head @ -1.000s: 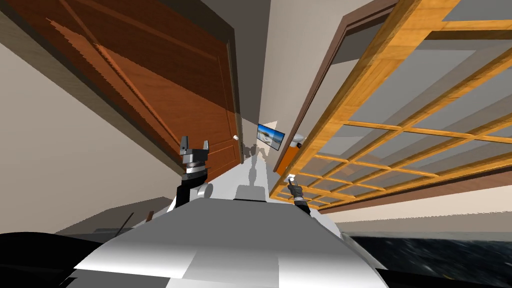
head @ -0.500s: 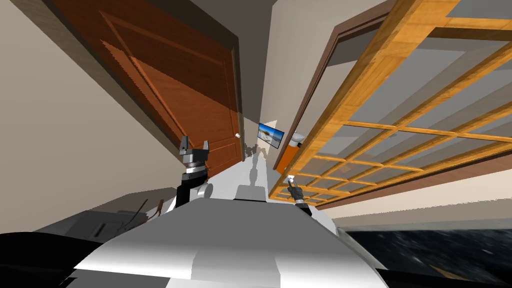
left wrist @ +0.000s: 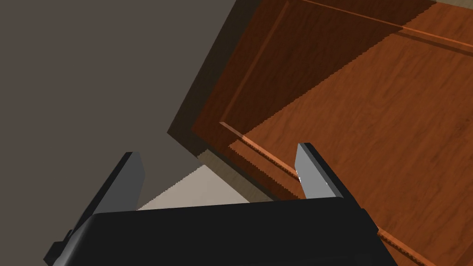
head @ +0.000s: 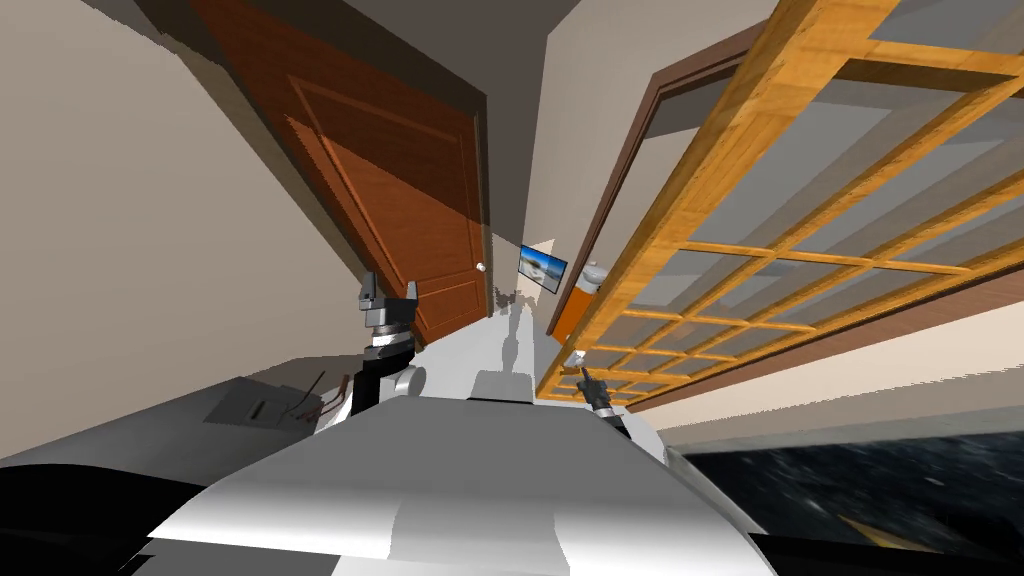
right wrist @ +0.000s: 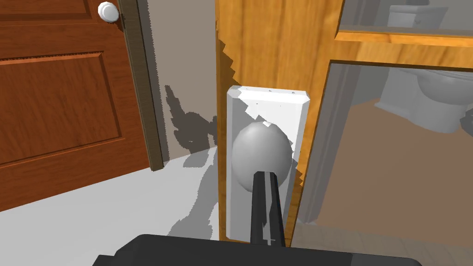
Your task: Pull the door open
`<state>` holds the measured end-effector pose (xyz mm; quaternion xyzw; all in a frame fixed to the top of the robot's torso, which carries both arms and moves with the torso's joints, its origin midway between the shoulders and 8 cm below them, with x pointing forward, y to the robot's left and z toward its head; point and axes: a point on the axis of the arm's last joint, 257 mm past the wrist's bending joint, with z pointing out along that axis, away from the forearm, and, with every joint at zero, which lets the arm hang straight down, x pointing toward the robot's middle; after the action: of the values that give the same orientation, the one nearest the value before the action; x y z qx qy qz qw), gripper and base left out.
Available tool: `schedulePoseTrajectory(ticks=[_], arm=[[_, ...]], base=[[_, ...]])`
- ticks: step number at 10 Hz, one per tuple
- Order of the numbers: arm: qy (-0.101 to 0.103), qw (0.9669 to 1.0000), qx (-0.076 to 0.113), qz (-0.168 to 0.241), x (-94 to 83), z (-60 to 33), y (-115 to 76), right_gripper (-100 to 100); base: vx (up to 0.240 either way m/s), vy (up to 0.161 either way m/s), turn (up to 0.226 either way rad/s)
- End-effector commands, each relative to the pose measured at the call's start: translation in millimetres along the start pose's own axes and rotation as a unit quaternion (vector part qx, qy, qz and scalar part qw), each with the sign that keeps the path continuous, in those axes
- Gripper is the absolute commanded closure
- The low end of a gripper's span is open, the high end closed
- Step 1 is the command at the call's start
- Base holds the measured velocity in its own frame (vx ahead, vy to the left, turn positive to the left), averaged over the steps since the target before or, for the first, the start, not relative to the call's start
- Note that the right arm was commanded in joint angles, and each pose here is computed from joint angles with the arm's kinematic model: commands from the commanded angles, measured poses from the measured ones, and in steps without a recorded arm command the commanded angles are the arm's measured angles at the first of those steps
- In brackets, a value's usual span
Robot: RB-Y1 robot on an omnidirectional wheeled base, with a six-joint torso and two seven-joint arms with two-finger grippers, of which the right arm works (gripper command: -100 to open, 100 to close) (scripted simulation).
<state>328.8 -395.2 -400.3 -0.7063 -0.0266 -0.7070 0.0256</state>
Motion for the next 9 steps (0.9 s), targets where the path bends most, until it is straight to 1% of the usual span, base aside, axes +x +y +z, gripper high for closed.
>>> schedulePoseTrajectory(ticks=[1, 4, 5, 6, 7, 8, 9], arm=[[0.0, 1.0, -0.007, 0.0, 0.1, -6.2, 5.6, -100], [0.0, 0.9999, -0.016, 0.001, 0.3, -15.0, 13.3, -100], [-0.001, 0.9999, -0.014, 0.001, 0.2, -13.0, 11.1, -100], [0.001, 0.9998, -0.019, 0.0, 0.0, -6.9, 10.5, -100], [0.001, 0.9998, -0.02, 0.0, 0.0, -5.0, 10.2, -100], [0.002, 0.9997, -0.023, 0.0, 0.1, -0.9, 9.7, -100], [0.003, 0.9996, -0.027, -0.001, 0.2, 5.1, 8.8, -100]], base=[[-0.225, 0.024, -0.109], [-0.173, 0.085, -0.116], [-0.07, 0.044, -0.028], [0.093, 0.003, 0.067], [0.206, -0.017, 0.055], [0.215, -0.014, 0.045], [0.242, -0.026, 0.058]])
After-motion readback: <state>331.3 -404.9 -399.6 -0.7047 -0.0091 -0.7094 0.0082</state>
